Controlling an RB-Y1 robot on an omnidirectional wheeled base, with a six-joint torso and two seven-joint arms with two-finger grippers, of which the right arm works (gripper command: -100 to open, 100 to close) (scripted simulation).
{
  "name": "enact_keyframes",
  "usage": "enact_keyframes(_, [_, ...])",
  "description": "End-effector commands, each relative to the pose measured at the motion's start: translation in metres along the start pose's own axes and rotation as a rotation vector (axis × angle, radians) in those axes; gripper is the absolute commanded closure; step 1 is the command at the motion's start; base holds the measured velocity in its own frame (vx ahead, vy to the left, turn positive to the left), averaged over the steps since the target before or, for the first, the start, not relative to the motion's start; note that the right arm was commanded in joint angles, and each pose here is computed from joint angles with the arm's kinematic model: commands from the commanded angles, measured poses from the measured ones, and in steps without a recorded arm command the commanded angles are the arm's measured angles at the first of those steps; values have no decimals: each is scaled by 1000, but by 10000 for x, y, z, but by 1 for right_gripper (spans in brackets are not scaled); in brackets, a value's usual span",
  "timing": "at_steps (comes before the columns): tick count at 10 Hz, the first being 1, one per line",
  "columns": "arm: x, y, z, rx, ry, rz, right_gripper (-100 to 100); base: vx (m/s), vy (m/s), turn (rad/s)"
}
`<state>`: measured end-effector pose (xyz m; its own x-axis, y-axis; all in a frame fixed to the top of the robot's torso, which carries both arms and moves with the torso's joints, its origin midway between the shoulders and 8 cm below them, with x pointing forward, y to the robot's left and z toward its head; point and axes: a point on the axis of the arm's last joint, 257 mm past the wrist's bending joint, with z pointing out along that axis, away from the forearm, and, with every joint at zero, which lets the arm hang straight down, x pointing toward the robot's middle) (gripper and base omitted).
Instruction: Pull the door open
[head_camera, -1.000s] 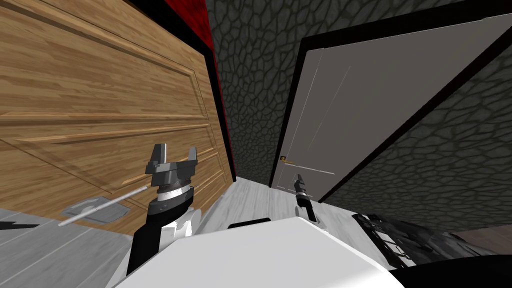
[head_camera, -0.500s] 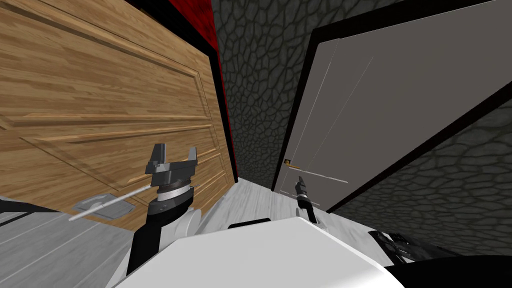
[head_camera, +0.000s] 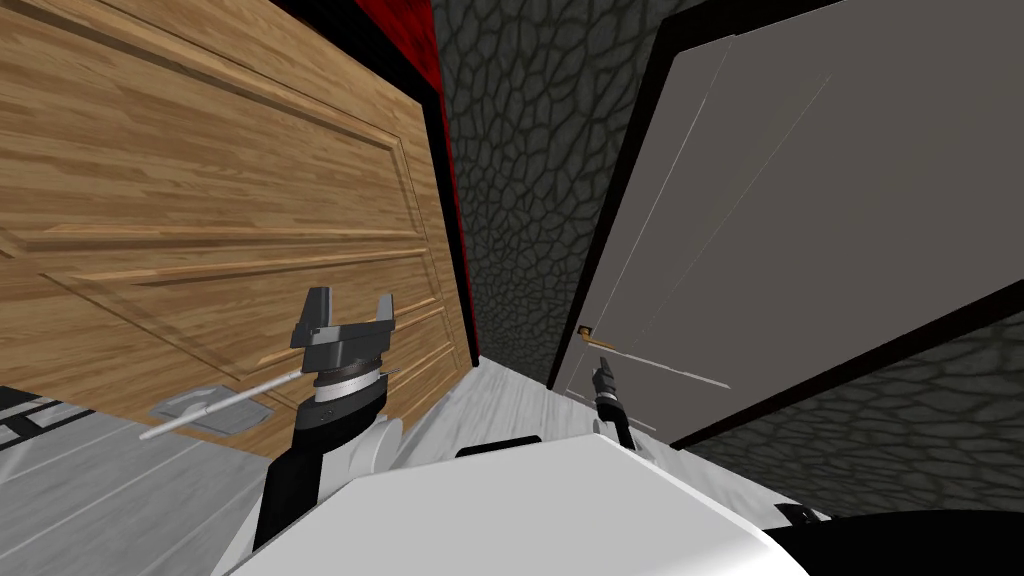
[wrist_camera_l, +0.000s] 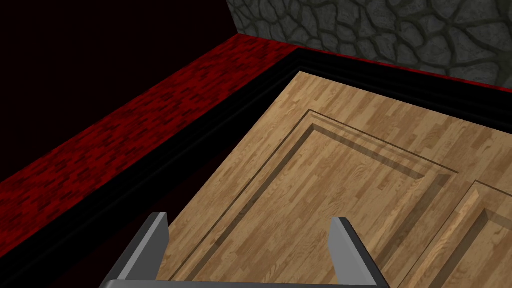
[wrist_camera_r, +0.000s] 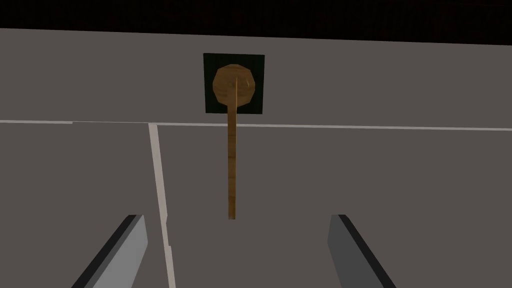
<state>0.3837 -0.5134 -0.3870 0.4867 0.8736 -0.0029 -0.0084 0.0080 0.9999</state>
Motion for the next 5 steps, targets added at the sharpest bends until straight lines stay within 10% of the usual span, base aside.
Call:
enact_keyframes(1, [-34, -42, -7, 9, -8, 2, -100, 52, -27, 80])
enact_keyframes(5, [-31, -34, -9, 7, -11, 1, -100, 98, -72, 18])
